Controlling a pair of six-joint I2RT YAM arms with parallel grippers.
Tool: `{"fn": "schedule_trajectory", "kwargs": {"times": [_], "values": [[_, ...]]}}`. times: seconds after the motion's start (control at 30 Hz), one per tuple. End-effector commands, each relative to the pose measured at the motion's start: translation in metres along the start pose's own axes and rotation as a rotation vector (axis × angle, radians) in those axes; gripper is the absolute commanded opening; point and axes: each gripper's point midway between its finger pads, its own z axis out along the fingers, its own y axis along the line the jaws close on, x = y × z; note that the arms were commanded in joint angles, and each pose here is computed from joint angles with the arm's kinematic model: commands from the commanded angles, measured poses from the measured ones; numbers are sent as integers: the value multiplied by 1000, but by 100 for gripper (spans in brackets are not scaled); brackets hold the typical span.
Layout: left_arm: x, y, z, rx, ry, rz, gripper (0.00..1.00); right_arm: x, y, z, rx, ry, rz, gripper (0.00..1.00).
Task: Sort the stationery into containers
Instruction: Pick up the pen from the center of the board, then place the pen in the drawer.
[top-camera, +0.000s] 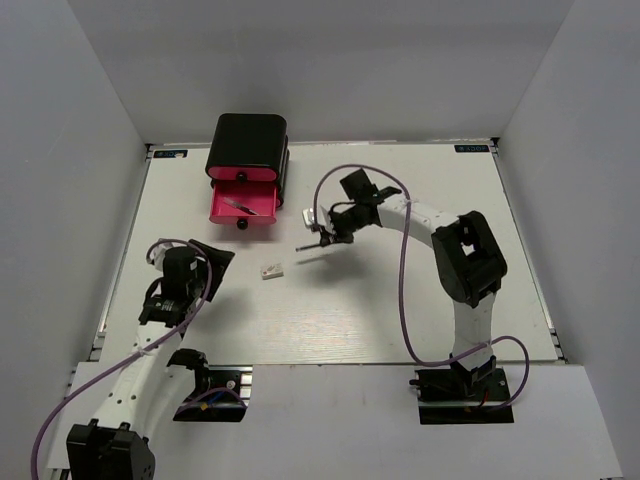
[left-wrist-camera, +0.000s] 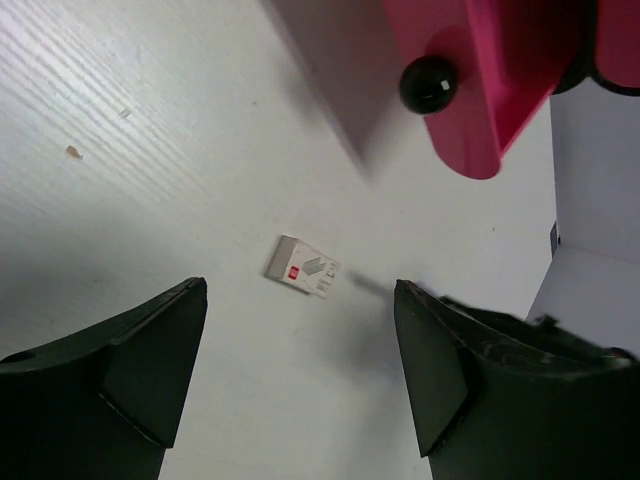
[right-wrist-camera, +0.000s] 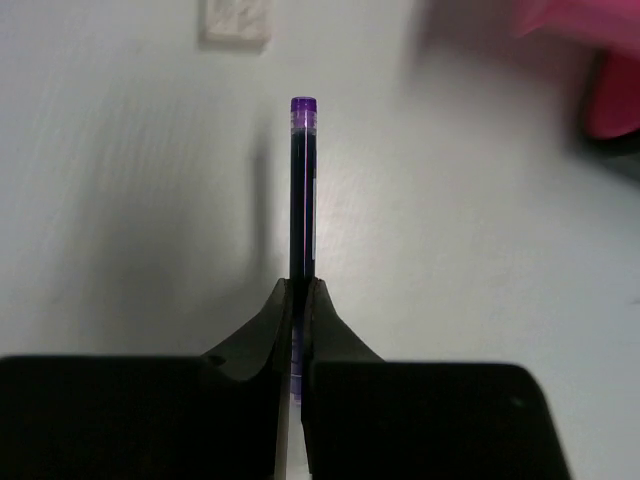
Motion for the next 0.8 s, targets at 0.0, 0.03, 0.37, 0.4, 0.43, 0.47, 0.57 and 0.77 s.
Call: {"fn": "schedule_trajectory", "kwargs": {"times": [0.0,0.03,0.37,0.4,0.43,0.47,0.57,0.77], "values": [[7,1,6,38,17,-53,85,-80,-51,-24,142,-145,-52,0],[14,6,9,35,38,-71,85,-101,-70,-31,190,-180,-81,0],[24,17,18,22,66,-82,85,-187,-134,-14,332,-366,-140,0],[24,17,18,22,66,-82,85,-194,-140,-13,354,-393,-161,0],[24,17,18,22,66,-82,85,-205,-141,-10,360,-429,-155,0],[25,16,17,34,71,-82,85,-206,-141,-3,355,-440,-156,0],[25,16,17,34,71,-82,85,-219,-143,9,343,-494,-151,0],[26,19,17,26,74,-82,85,-223,-157,24,380,-519,-135,0]]}}
